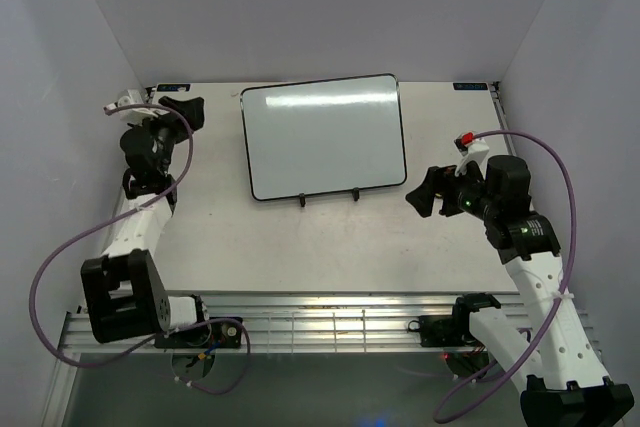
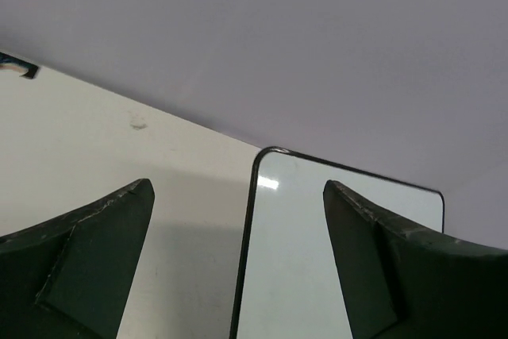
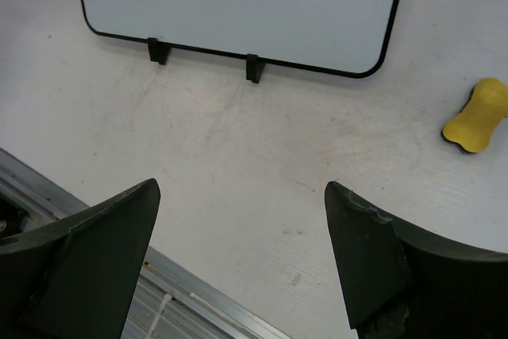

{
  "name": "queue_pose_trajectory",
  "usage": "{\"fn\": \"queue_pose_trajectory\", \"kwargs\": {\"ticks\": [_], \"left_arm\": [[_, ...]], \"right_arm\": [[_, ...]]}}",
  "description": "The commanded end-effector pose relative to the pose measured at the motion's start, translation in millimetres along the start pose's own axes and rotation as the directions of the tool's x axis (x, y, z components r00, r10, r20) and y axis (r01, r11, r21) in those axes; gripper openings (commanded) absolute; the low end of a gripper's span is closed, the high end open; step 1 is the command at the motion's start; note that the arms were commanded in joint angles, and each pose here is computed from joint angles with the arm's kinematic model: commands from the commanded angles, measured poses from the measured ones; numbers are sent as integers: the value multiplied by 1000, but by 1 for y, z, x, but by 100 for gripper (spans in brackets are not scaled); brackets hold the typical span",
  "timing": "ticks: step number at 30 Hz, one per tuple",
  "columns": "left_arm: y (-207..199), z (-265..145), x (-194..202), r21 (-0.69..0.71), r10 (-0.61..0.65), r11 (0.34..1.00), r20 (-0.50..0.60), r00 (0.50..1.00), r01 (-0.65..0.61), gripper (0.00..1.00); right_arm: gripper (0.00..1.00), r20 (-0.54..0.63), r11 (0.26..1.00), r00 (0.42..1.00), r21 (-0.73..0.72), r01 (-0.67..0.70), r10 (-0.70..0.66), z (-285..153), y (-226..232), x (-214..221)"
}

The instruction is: Erase the whiteboard

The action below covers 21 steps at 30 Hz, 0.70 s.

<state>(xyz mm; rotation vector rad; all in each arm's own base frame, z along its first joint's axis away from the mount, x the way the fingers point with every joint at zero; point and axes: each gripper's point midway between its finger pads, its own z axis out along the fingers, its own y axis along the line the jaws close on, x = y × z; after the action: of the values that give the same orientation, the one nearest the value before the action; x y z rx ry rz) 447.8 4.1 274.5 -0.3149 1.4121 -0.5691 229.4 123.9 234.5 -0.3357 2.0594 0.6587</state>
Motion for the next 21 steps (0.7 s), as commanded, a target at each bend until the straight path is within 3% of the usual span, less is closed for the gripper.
{"fn": "queue_pose_trajectory", "kwargs": {"ticks": [1,2,5,10,14,21], "left_arm": [[38,-35,-8,-390,-95,919,-85,992,54,98],[49,-55,3,-490,-132,871,-144,981,45,98],[32,-83,-23,-506,-55,862,-162,985,-36,98],[-21,-136,-52,-380,93,910,-205,974,-167,98],[-43,-167,-57,-354,180,896,-262,948,-268,98],[-75,-220,-58,-283,228,911,-267,936,-302,98]], "right_arm": [[90,69,990,997,142,12,-22,-8,-20,-22],[90,74,988,997,155,9,-21,-9,-21,-23],[90,87,983,996,181,10,-26,-15,-23,-28],[90,64,960,997,279,12,-31,-29,-36,-25],[90,58,928,998,373,14,-38,-48,-45,-28],[90,99,918,993,396,23,-68,-75,-37,-34]]}}
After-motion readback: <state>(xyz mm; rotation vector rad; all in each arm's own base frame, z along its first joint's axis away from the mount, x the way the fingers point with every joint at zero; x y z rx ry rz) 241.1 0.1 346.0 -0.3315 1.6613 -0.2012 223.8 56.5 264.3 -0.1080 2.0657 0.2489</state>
